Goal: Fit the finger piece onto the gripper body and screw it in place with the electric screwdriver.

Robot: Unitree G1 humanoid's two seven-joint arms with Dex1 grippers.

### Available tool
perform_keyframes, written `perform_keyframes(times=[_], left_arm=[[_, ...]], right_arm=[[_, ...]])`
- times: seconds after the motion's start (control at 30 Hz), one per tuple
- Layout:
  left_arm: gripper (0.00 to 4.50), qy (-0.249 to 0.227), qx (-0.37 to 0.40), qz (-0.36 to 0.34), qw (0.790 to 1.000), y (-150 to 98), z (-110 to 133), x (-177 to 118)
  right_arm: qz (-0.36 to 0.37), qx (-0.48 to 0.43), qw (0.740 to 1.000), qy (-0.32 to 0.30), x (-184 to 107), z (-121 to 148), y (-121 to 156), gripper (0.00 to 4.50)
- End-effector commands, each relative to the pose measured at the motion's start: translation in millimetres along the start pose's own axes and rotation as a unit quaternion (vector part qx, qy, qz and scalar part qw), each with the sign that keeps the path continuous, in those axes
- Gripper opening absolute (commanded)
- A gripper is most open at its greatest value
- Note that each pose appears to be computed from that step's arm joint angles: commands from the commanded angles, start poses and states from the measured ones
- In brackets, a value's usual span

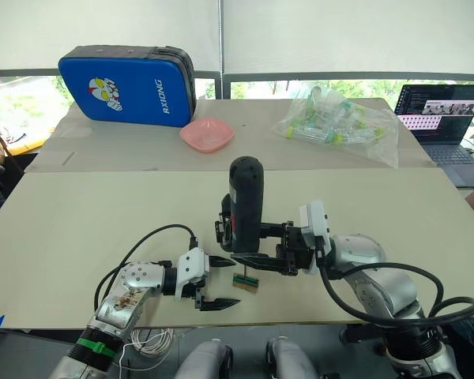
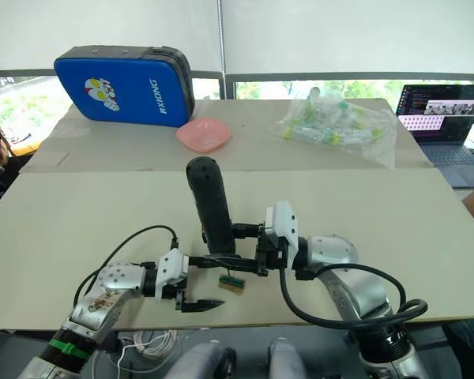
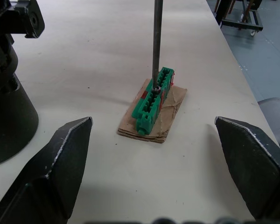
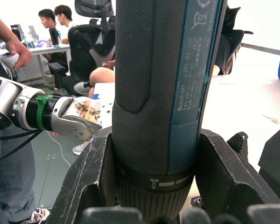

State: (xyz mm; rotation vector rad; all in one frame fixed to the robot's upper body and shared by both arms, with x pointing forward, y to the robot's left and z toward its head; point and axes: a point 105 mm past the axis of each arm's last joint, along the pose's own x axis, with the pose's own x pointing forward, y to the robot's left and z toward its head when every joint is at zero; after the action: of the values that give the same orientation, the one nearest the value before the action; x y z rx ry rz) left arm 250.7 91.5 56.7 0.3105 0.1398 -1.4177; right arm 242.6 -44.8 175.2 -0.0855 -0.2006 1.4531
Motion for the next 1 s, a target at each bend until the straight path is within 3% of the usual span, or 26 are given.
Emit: perform_keyframes(times=[0.03,1.0], left_arm=[[4.44,0.010,-0.013,-0.009,1.000,-4.2,-7.9,0.1],[4.44,0.011,-0.010,-0.010,1.000,-2.8,-5.9,-0.4]], right_arm=[[0.004,-0.020,1.000,-0.016,-0.4,10.0,2.3,1.96],[0.007,-0.027,1.000,-0.002,-0.6,4.9,4.0,1.96]])
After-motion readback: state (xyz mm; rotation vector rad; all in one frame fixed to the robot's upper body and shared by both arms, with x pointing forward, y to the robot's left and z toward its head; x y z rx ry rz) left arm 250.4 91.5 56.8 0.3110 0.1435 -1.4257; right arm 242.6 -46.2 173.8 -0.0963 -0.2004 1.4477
